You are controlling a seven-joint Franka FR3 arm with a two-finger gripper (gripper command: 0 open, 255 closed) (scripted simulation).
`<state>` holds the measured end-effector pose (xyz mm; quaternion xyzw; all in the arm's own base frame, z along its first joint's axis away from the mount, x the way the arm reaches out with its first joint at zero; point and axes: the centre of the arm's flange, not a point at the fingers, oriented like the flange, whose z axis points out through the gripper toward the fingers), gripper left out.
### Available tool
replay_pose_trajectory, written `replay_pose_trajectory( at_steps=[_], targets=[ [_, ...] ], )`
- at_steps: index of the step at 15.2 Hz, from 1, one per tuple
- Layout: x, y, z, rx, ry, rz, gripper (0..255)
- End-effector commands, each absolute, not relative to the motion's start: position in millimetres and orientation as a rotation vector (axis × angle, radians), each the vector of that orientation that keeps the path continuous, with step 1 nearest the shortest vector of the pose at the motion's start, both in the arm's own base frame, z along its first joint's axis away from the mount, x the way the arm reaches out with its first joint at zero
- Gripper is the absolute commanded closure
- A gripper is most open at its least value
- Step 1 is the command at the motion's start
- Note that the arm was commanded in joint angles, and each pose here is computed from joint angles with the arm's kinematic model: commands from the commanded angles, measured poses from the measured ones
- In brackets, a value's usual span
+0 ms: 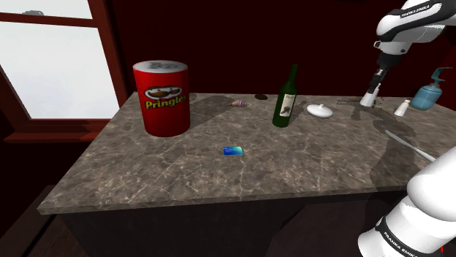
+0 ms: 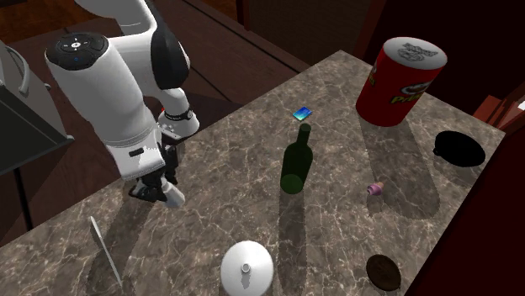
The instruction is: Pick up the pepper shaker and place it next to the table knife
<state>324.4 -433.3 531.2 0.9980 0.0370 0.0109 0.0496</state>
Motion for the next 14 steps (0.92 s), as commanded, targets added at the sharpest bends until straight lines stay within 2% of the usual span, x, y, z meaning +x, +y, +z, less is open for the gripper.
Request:
replay_pose_trajectory(
  at_steps=[1,8,14],
  targets=[
    [310,-457,531,3.039,0.115,0.033,255],
    [257,-542,531,3.039,0.115,0.033,255],
    [257,-542,500,3.039,0.115,0.033,255]
  ],
)
